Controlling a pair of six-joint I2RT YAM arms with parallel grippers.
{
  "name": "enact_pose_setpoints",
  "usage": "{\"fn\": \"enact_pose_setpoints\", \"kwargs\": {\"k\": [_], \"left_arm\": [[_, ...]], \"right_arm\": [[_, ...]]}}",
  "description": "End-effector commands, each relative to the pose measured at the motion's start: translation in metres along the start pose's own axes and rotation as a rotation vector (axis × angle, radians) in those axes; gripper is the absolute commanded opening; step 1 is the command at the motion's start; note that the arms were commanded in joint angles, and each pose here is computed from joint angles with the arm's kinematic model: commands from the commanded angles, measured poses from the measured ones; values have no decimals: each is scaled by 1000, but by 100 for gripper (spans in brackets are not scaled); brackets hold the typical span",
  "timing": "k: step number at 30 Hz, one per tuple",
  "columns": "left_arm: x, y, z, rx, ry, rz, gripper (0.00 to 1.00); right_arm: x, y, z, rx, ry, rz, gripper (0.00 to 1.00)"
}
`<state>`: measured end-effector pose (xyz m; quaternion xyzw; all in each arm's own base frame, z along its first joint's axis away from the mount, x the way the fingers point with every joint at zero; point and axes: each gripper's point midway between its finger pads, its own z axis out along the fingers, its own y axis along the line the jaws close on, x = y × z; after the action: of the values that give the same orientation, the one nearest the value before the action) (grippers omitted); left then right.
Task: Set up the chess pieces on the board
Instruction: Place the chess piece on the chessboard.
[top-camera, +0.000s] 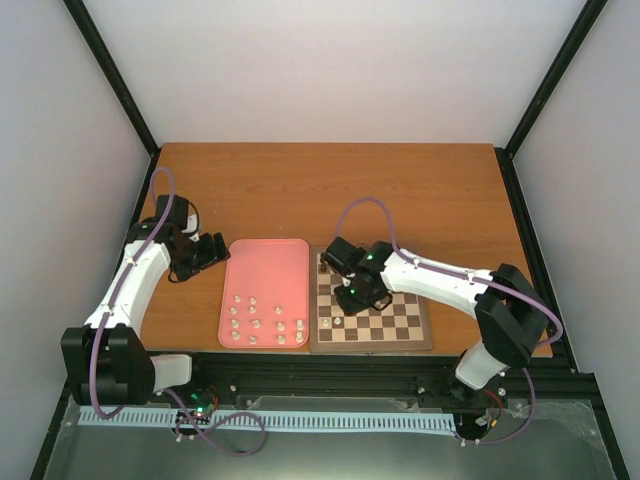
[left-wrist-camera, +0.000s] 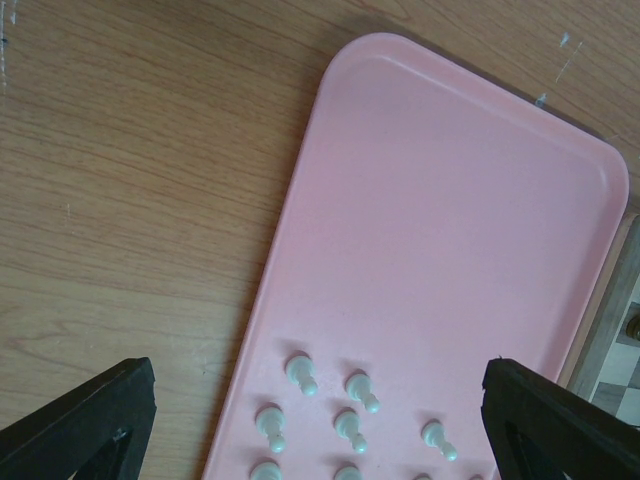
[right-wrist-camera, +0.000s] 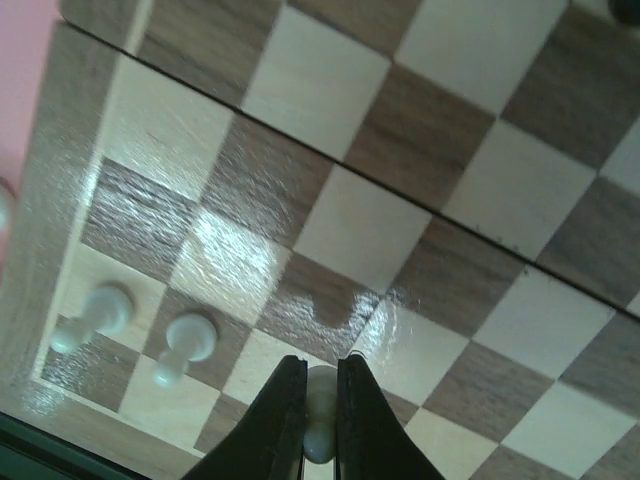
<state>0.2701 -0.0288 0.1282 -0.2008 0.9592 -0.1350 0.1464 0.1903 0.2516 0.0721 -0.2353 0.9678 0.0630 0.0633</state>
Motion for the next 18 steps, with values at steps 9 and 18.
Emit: {"fn": "enact_pose_setpoints", "kwargs": {"k": [9,18], "left_arm": [[-8,-5,-1,18,-14,-11,100],[-8,-5,-3,15,-17,-10,100]], "right_arm": [[12,12,-4,-73,-34,62,3],[23,24,7,-79,7,37,3]]}}
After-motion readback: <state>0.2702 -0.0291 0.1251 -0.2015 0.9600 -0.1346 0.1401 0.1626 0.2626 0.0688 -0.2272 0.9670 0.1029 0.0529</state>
